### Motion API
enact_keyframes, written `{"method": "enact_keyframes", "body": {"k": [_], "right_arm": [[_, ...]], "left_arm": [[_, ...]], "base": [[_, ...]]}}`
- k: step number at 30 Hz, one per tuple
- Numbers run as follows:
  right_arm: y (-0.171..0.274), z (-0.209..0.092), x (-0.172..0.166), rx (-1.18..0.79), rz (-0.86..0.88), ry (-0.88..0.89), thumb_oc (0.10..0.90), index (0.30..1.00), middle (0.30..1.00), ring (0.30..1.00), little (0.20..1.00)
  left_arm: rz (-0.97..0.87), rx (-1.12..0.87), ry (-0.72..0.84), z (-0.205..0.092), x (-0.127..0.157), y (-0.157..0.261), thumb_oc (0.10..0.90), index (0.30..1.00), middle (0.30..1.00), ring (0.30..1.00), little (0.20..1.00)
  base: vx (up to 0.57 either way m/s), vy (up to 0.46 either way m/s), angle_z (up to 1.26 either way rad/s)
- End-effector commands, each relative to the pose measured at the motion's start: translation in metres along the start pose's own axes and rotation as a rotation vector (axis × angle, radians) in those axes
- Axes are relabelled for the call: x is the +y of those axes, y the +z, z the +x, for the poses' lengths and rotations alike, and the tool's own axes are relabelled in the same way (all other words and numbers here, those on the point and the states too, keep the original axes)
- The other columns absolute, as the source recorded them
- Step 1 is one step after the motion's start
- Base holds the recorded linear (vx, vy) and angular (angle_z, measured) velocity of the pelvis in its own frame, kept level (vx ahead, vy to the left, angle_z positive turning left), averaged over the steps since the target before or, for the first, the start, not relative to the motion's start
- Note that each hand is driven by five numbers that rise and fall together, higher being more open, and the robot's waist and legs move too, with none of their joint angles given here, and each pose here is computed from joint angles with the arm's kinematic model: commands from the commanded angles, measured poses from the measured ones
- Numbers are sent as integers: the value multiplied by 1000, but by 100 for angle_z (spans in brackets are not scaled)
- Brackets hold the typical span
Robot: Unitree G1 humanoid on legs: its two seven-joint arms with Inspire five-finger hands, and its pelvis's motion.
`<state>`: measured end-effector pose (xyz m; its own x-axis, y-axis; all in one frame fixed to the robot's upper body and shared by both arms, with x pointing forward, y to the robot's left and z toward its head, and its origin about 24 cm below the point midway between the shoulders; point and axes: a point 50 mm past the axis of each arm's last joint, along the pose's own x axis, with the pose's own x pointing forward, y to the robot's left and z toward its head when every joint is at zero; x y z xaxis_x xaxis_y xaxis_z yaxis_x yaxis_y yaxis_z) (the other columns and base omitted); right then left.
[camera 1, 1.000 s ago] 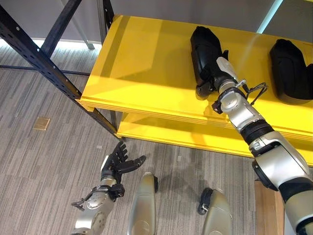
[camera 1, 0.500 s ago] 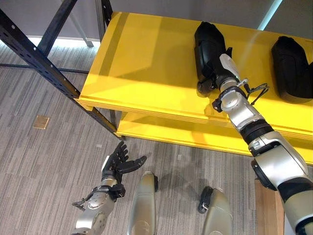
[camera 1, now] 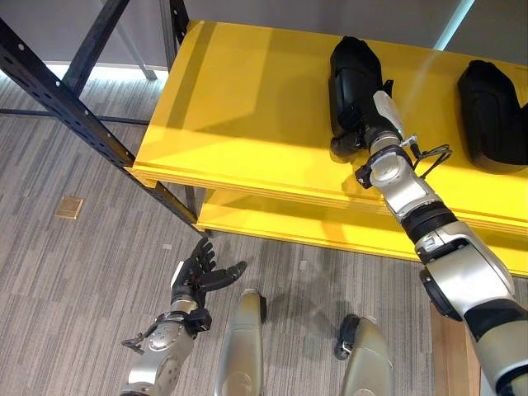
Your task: Move parts from the plastic box to the shelf.
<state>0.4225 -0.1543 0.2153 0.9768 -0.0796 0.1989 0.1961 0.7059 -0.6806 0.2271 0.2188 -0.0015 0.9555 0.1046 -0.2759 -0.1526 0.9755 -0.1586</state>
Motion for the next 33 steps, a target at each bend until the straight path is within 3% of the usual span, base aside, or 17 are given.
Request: {"method": "enact_keyframes", "body": {"k": [1,33], "right_arm": [[30,8,-18,-85,60,-59,900,1000,1000,1000,1000],[42,-14,5,-213,241,15,900,1000,1000,1000,1000]], "left_arm": [[-13,-193,-60,3,-9,39,900,1000,1000,1000,1000],[-26,-162,-7,3,-3,32,900,1000,1000,1000,1000]], "base": [[0,0,0],[-6,1,0]]}}
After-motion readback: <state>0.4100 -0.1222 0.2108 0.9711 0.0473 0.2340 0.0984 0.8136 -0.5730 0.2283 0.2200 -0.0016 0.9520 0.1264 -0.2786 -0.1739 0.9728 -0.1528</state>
